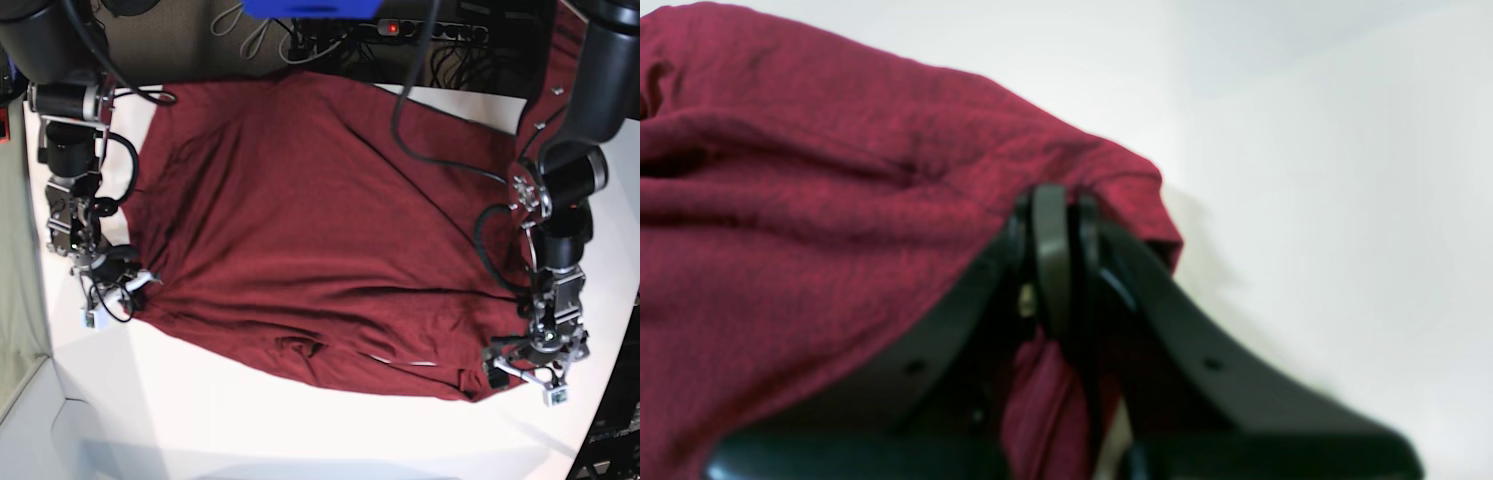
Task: Layout the t-shirt on the table in an organized manner, then fold the t-shirt properly
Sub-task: 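Drag the shirt side with the left gripper toward the hem, then regrasp the shirt edges with both grippers and pull outward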
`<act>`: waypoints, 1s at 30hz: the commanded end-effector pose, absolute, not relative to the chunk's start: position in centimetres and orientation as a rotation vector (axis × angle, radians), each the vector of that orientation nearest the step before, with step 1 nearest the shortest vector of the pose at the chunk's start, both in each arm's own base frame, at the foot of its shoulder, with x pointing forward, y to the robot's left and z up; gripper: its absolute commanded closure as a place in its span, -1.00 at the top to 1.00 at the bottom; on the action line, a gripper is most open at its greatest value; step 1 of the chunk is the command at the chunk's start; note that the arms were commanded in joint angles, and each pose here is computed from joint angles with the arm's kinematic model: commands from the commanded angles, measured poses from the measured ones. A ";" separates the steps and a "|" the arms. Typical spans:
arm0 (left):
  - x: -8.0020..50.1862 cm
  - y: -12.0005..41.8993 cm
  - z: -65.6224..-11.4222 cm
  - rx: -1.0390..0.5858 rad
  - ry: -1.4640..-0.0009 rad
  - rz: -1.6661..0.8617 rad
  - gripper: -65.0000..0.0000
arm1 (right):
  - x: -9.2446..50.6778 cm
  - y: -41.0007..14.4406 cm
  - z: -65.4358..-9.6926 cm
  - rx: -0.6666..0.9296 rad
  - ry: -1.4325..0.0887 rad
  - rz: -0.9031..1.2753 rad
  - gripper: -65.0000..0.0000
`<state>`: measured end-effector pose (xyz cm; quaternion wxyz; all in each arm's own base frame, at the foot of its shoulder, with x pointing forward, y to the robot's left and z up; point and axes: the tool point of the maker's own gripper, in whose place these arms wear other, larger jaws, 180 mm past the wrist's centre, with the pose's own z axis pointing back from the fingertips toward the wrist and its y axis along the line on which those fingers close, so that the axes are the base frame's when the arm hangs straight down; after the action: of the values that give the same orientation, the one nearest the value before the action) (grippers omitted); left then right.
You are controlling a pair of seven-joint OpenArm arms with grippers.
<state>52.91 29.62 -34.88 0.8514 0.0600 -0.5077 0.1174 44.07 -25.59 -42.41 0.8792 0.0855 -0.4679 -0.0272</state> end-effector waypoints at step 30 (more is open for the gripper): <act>30.2 34.3 -42.2 0.387 -0.882 0.214 0.04 | 47.4 -27.7 -36.3 0.114 -1.107 -0.008 -0.95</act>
<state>30.30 33.76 -42.40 0.8776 0.1730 -0.4343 0.1066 46.04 -27.50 -38.46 0.8654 0.0541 -0.4981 -0.0053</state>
